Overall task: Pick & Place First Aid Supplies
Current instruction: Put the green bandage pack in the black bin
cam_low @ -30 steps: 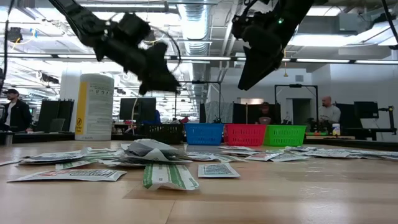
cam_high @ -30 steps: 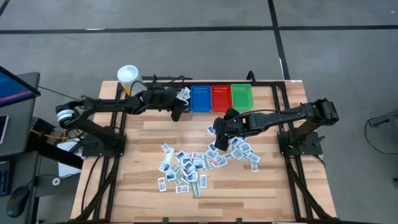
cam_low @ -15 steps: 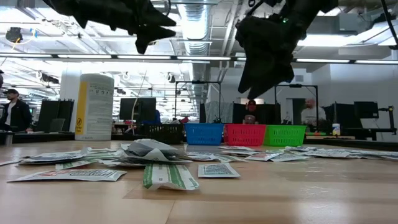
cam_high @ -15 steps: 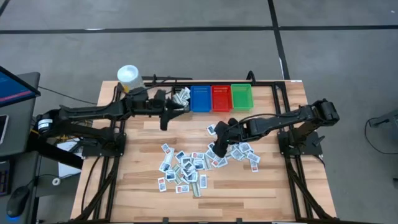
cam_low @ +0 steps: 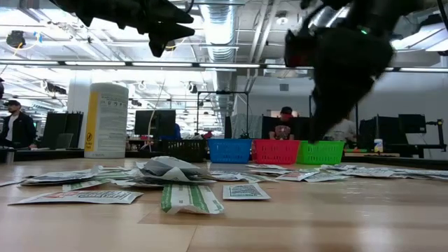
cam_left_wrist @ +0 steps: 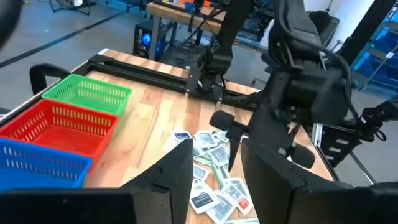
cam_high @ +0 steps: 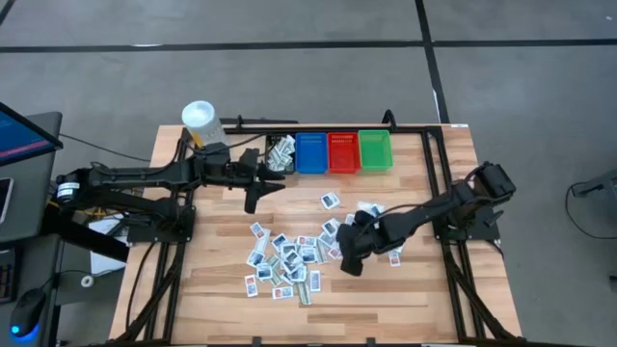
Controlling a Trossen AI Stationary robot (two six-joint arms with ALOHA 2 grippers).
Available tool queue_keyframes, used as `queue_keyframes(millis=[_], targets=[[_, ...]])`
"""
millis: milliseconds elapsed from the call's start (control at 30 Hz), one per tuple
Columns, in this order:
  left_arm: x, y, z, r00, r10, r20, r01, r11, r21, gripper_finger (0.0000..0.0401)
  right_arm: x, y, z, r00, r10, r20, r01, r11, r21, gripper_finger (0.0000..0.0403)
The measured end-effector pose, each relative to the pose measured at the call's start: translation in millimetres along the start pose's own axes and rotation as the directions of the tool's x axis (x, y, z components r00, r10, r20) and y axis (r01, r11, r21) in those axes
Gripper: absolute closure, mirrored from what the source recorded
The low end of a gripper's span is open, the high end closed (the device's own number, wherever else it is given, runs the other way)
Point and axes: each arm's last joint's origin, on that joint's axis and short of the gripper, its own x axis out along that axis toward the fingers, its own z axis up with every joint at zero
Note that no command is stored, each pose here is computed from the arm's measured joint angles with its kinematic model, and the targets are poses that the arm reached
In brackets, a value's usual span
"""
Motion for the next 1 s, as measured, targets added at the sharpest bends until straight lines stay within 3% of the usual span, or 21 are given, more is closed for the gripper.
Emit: queue_keyframes(millis=[267, 567, 1000], targets=[[0, 0, 0, 1.000, -0.002, -0.001, 0.002, 1.000, -0.003, 0.0265, 26, -2, -13, 0.988, -0.046, -0.144, 0.042, 0.999, -0.032, 0.0230], [0, -1, 0, 1.000, -0.003, -0.001, 0.003, 0.999, -0.037, 0.0265, 27, -7, -9, 0.980, -0.035, -0.198, 0.022, 0.997, -0.070, 0.0264], [0, -1, 0, 1.000, -0.003, -0.001, 0.003, 0.999, -0.037, 0.0265, 12, 2, 10, 0.979, -0.022, -0.204, -0.026, 0.973, -0.229, 0.0255]])
